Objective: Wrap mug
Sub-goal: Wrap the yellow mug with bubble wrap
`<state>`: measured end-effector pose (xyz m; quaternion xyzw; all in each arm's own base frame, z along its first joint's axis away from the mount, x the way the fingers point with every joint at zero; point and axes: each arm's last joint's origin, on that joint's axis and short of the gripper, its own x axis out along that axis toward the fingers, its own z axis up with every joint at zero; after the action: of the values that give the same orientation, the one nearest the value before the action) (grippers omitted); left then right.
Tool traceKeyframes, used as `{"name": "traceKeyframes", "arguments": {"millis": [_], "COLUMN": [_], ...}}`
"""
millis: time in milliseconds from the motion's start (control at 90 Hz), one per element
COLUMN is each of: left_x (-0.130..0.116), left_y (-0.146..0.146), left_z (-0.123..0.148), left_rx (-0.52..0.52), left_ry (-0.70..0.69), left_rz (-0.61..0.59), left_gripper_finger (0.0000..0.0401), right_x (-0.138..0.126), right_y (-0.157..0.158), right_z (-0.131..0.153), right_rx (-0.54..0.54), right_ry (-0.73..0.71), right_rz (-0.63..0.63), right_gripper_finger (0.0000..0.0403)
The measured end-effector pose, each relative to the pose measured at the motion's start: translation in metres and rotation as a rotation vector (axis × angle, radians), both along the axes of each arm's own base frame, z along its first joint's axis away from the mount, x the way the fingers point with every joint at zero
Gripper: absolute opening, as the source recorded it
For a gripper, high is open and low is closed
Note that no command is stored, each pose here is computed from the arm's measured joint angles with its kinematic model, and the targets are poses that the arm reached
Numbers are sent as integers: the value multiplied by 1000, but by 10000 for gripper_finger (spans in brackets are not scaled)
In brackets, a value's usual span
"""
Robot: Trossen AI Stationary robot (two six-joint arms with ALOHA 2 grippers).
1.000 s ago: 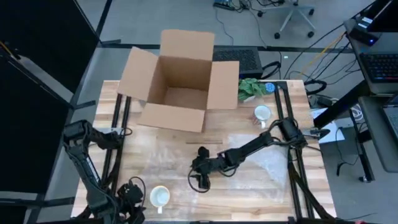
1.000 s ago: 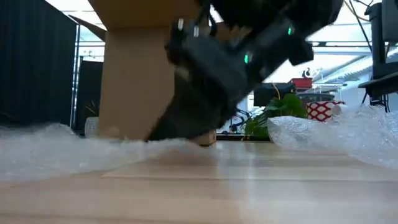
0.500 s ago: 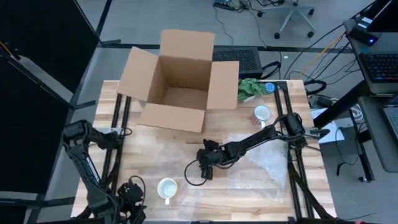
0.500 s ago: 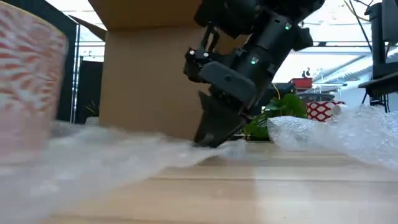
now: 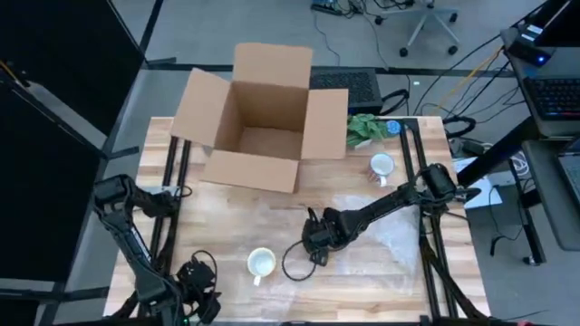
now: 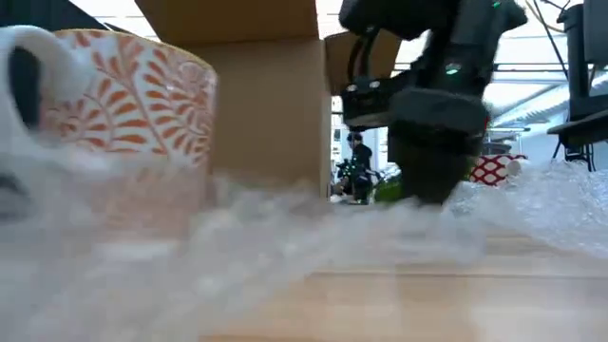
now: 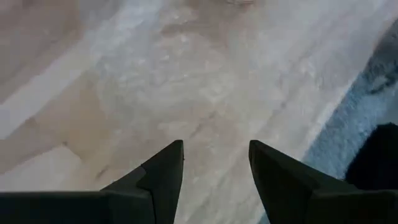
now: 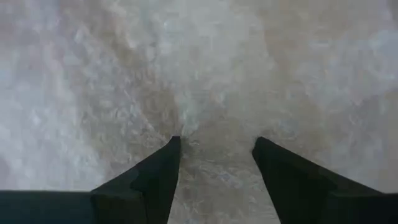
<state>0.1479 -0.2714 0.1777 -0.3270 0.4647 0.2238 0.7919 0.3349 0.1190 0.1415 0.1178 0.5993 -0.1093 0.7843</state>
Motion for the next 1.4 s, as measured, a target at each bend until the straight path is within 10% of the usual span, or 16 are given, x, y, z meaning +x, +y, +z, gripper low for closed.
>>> {"name": "traceKeyframes", "arguments": {"millis": [189, 389, 700, 956, 1400], "left_x": [7, 13, 9, -2, 26], "left_y": [4, -1, 0, 38, 61], "left_z": [-7, -27, -53, -52, -51], "left_rx": [0, -69, 14, 311, 498], "left_ry": [-33, -73, 83, 272, 374], "left_rz": [-11, -5, -3, 111, -183], "left_gripper_finger": [171, 171, 171, 171, 171], "right_x": [7, 26, 41, 27, 5], "right_y": [-7, -22, -34, -20, 4], "right_z": [49, 42, -26, -25, -25], "right_rx": [-49, -98, -66, -60, -6], "right_ry": [-268, -356, -163, -75, 50], "right_rz": [36, 63, 87, 31, -82], "right_gripper_finger": [203, 203, 203, 203, 203]}}
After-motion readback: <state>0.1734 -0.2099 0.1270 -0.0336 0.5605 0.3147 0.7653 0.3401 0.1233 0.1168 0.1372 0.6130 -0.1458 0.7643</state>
